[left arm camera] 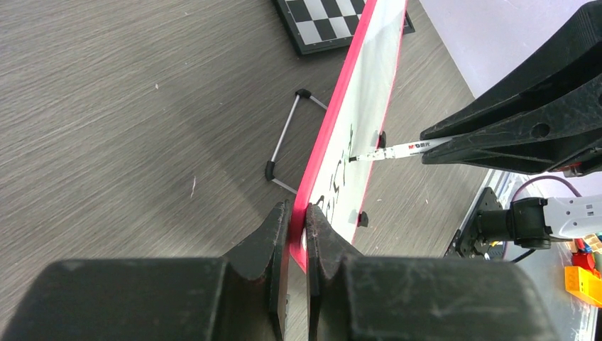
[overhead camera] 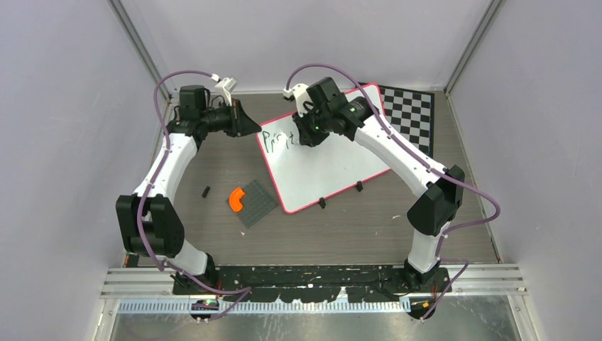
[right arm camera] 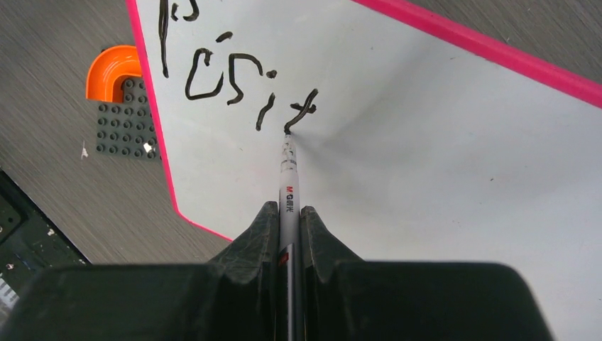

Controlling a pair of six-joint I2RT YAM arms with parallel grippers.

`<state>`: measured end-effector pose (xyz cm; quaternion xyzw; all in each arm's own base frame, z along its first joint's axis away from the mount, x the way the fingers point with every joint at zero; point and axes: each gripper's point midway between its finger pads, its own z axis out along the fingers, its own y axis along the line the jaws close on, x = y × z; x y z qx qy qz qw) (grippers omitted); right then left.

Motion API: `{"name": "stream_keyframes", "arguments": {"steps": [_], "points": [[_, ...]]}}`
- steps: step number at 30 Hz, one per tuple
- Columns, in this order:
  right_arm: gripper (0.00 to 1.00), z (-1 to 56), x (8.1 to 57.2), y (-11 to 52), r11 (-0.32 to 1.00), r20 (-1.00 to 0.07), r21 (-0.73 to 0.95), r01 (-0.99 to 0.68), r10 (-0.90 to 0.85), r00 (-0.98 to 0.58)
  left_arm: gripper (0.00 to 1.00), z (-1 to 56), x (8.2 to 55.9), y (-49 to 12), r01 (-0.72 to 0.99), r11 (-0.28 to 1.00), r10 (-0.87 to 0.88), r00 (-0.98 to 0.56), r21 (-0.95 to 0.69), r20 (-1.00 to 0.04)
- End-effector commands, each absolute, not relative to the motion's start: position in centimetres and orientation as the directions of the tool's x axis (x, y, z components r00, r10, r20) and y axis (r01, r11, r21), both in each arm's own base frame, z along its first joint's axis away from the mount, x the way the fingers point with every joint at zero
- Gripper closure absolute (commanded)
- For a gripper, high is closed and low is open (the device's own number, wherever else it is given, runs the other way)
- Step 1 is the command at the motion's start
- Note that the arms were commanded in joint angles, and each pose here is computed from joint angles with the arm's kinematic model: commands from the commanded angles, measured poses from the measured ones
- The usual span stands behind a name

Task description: Write a sentence on the whiteboard

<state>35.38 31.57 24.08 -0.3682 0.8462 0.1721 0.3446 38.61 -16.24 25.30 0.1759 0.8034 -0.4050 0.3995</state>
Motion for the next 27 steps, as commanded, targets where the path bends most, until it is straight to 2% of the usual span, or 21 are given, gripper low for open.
{"name": "stream_keyframes", "arguments": {"steps": [1, 15, 27], "points": [[1.0, 26.4, 35.5, 31.0, 0.68, -0.755, 0.009, -0.733, -0.476, -0.451, 1.0, 26.6, 37.8, -17.4, 0.644, 0.575, -0.023, -0.603, -0.504, -0.797], [1.0, 30.2, 36.1, 29.9, 0.69, -0.789, -0.074, -0.72, -0.482, -0.381, 1.0, 26.9, 37.6, -17.5, 0.649, 0.57, -0.022, -0.6, -0.503, -0.8], [1.0, 29.6, 37.9, 30.7, 0.698, -0.791, -0.081, -0.712, -0.479, -0.381, 1.0, 26.9, 37.6, -17.4, 0.648, 0.575, -0.022, -0.598, -0.499, -0.802]]}}
